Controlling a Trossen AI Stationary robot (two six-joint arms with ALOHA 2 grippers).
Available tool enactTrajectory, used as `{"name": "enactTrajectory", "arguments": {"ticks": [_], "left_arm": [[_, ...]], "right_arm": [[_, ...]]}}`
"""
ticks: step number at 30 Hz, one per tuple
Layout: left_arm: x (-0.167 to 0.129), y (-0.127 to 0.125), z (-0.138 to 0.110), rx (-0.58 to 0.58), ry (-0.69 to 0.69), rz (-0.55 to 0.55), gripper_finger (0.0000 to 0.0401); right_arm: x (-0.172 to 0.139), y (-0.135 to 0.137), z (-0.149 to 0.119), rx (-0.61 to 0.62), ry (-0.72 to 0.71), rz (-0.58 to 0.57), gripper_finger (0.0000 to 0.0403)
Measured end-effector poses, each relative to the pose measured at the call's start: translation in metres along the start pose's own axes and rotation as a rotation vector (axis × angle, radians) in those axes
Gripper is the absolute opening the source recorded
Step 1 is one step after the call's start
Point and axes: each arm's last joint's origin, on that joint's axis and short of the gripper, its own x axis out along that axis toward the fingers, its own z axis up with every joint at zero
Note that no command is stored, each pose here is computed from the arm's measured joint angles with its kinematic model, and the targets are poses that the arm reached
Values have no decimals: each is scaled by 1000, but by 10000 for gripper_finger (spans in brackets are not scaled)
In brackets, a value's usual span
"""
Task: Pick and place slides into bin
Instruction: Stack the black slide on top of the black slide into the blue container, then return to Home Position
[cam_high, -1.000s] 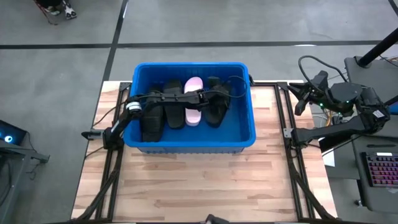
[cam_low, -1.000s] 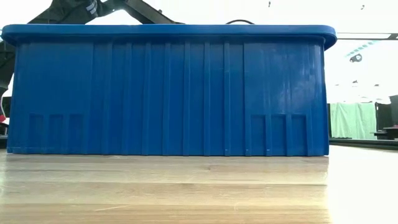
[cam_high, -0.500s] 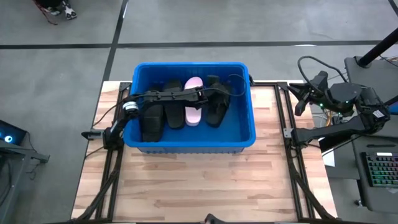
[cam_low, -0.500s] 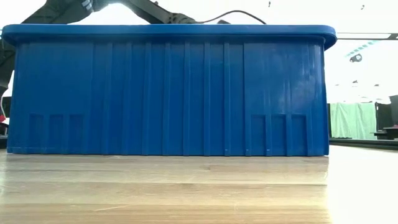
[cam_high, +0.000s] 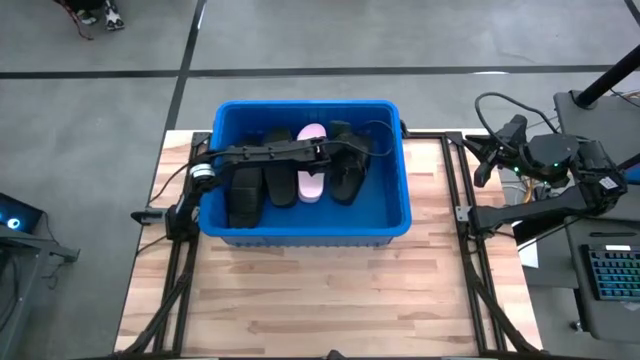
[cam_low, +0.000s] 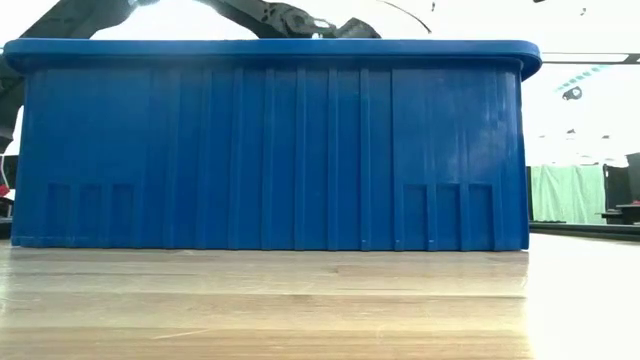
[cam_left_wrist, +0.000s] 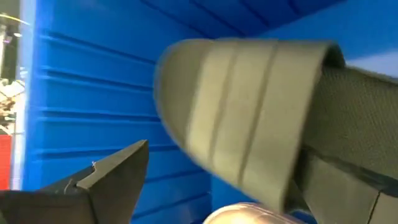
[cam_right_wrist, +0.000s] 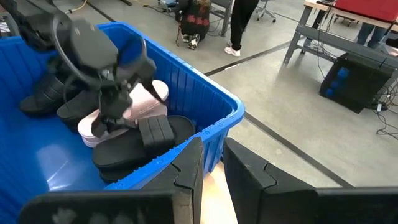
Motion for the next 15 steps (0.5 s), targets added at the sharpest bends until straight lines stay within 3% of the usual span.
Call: {"name": "enactTrajectory", "arguments": {"ticks": [7, 15], "left_arm": [[-37, 12, 14, -70, -88, 37, 347], [-105, 29, 33, -426, -284, 45, 262]], "right_arm": [[0, 0, 0, 1, 0, 3, 54], [0, 0, 0, 0, 1, 3, 54]]}}
